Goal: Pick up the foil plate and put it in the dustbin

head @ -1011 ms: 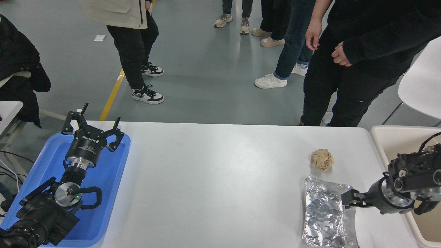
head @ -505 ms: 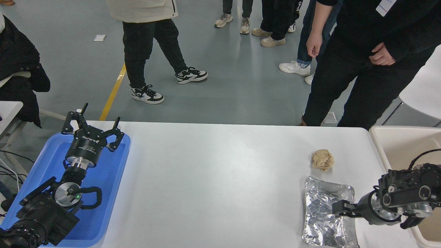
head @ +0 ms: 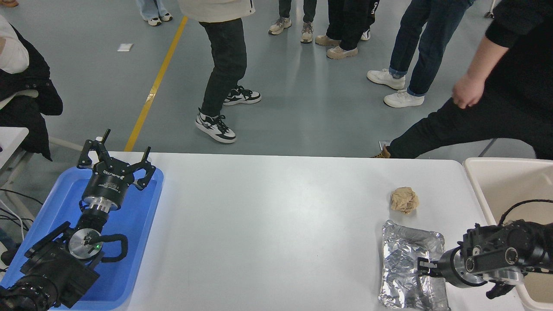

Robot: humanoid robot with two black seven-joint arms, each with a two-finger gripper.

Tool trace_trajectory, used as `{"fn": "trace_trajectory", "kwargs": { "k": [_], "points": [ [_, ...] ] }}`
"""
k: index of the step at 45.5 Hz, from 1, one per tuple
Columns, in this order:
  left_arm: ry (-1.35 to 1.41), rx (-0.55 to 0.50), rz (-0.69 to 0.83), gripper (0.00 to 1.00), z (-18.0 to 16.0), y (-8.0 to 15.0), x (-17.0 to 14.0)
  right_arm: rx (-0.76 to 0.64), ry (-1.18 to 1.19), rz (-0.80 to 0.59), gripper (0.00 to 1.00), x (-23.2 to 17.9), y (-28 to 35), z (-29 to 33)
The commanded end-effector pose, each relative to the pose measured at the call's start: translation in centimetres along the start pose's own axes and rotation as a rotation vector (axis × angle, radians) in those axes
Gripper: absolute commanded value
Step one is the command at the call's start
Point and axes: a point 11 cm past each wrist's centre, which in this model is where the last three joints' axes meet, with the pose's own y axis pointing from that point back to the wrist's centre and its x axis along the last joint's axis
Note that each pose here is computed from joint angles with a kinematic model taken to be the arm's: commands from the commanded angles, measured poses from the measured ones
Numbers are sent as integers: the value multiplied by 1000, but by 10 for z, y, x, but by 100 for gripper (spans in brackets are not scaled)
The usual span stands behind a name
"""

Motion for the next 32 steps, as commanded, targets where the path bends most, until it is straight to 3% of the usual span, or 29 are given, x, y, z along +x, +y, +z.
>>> {"fn": "trace_trajectory", "kwargs": {
  "k": [1,14,32],
  "points": [
    [2,1,-1,100,-1,0,-1,-32,17,25,0,8,4,12],
    [1,2,0,100,-1,0,0,-42,14,48,0,25,21,19],
    [0,0,0,100,0,0,0,-41,-28,93,0,97,116,41]
  ]
}}
